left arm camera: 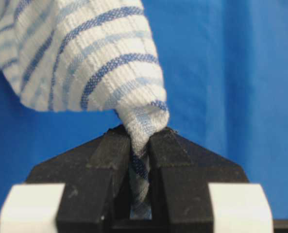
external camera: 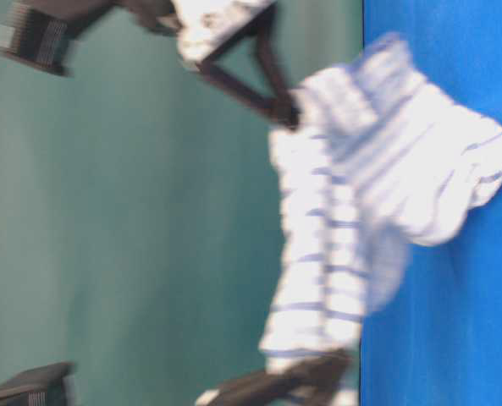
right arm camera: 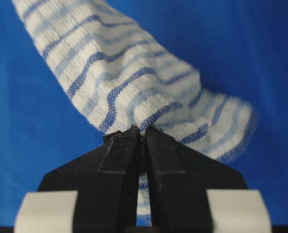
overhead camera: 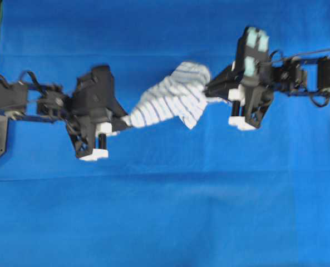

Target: Lift the towel with both arms.

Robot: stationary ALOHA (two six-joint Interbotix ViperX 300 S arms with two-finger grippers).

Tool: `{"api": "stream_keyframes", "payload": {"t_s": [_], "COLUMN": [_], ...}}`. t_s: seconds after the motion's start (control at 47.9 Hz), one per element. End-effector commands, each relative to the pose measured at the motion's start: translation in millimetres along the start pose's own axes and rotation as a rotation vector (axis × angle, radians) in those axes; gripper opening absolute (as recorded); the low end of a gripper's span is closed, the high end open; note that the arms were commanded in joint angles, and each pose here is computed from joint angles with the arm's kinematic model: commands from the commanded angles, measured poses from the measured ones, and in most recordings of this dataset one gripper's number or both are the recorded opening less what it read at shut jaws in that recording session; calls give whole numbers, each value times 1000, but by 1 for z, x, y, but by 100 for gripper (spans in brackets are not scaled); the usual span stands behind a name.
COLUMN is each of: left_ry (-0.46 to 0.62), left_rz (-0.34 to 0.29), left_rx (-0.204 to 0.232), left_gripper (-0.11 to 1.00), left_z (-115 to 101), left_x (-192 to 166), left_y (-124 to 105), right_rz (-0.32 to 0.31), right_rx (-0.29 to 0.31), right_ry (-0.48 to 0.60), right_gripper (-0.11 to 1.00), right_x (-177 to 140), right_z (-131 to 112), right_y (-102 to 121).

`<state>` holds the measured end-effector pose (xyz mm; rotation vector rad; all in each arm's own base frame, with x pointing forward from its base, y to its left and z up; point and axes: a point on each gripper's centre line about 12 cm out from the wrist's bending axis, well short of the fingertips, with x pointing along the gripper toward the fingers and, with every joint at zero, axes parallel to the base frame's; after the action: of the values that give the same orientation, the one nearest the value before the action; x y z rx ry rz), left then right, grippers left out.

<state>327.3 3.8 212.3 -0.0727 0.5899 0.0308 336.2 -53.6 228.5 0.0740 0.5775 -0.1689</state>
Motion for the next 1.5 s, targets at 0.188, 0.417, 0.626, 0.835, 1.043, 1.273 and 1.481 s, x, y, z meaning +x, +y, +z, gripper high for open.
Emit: {"api": "stream_keyframes", "payload": {"t_s": [0.188, 0.417, 0.626, 0.835, 1.043, 1.273, 1.481], "left_ry": [-144, -206, -265, -314, -298, -329, -358], "left_rz": [16, 31, 59, 66, 69, 69, 69], "left_rx": [-8, -9, -16, -11, 2, 6, 7], "left_gripper": [3, 3, 3, 3, 3, 3, 16], "left_z": [61, 101, 131, 157, 158, 162, 164], "left_x": [-47, -85, -117, -148, -149, -152, -157], "left_y": [6, 10, 17, 18, 17, 17, 17], "right_rz": [-20, -56, -81, -92, -94, -96, -97], "right_rx": [-26, -62, -77, -77, -82, -84, -79], "right_ry": [-118, -173, -228, -282, -288, -302, -328], "right_gripper": [4, 4, 4, 4, 4, 4, 5], "right_x": [-55, -94, -123, -147, -150, -156, -168], "right_z": [64, 104, 137, 163, 166, 167, 168], "right_y": [-1, -4, -6, -7, -7, -7, -7]}}
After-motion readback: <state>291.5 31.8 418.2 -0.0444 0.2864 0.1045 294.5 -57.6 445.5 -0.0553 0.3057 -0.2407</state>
